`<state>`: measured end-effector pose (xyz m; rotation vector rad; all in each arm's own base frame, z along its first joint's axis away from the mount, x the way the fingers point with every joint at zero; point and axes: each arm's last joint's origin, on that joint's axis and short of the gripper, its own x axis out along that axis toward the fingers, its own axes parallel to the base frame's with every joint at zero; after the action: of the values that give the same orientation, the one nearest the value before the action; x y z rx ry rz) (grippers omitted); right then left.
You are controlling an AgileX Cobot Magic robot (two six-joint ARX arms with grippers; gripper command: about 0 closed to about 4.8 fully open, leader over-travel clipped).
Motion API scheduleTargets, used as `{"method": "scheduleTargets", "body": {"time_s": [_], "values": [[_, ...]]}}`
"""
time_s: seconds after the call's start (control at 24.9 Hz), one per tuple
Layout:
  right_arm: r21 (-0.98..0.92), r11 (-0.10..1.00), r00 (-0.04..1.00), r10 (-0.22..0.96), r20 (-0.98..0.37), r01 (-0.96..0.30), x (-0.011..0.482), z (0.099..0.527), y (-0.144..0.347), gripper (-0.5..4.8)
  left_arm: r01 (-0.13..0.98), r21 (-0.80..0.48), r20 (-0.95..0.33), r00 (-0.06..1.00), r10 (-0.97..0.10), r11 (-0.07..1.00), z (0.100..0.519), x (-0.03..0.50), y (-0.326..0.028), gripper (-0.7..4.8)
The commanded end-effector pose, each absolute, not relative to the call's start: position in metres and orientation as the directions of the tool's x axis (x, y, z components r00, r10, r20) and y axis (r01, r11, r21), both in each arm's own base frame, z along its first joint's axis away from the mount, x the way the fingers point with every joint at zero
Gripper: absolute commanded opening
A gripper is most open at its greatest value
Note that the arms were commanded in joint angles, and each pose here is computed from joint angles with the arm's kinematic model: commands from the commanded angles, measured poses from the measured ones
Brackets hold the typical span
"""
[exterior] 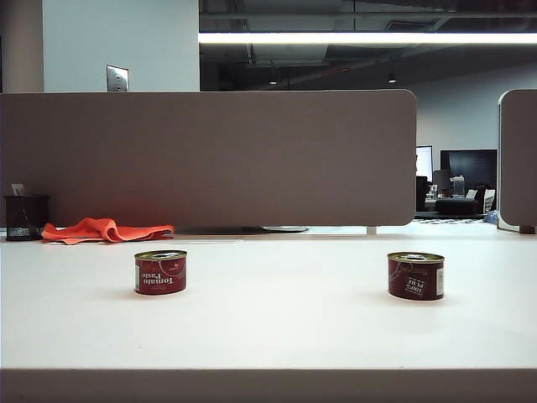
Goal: Stack a can of tomatoes on the right onto the can of tomatoes on the left.
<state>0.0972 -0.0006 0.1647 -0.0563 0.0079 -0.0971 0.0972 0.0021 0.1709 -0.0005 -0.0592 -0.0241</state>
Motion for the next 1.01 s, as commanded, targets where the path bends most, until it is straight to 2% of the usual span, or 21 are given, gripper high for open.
{"method": "scheduleTargets", "body": {"time_s": [0.04, 0.08, 0.16, 0.28, 0.48, 0.6, 0.68, 0.84, 1.01], "values": [[-0.026, 0.995, 0.992, -0.096, 0.086, 0.098, 0.097, 0.173, -0.001, -0.05, 0.086, -0.113, 0.071, 0.994, -0.078, 0.99, 0.175, 0.096, 0.001, -0.05], [0.016, 0.995, 0.982, -0.096, 0.165, 0.095, 0.096, 0.181, -0.001, -0.05, 0.126, -0.125, 0.084, 0.99, -0.116, 0.984, 0.185, 0.094, -0.001, -0.05], [0.036, 0.995, 0.966, -0.097, 0.24, 0.091, 0.093, 0.195, -0.001, -0.05, 0.154, -0.11, 0.152, 0.979, -0.137, 0.982, 0.209, 0.087, -0.001, -0.05], [0.039, 0.995, 0.959, -0.097, 0.266, 0.09, 0.087, 0.214, -0.001, -0.05, 0.156, -0.099, 0.205, 0.97, -0.133, 0.983, 0.243, 0.077, -0.002, -0.05], [0.053, 0.993, 0.935, -0.114, 0.336, 0.102, 0.075, 0.244, -0.002, -0.05, 0.15, -0.098, 0.148, 0.98, -0.135, 0.984, 0.279, 0.085, -0.001, -0.05], [0.099, 0.98, 0.915, -0.197, 0.352, 0.173, 0.07, 0.261, -0.004, -0.05, 0.158, -0.137, 0.101, 0.984, -0.145, 0.978, 0.299, 0.1, -0.001, -0.05], [0.143, 0.973, 0.91, -0.219, 0.351, 0.179, 0.071, 0.277, -0.005, -0.05, 0.197, -0.158, 0.059, 0.98, -0.19, 0.968, 0.316, 0.117, -0.002, -0.05], [0.097, 0.993, 0.935, -0.093, 0.342, 0.063, 0.081, 0.309, -0.001, -0.05, 0.265, -0.15, 0.008, 0.964, -0.267, 0.952, 0.338, 0.142, -0.01, -0.05], [0.065, 0.998, 0.964, -0.01, 0.266, -0.008, 0.099, 0.338, 0.002, -0.05, 0.36, -0.063, -0.085, 0.927, -0.365, 0.931, 0.345, 0.155, -0.026, -0.05]]}}
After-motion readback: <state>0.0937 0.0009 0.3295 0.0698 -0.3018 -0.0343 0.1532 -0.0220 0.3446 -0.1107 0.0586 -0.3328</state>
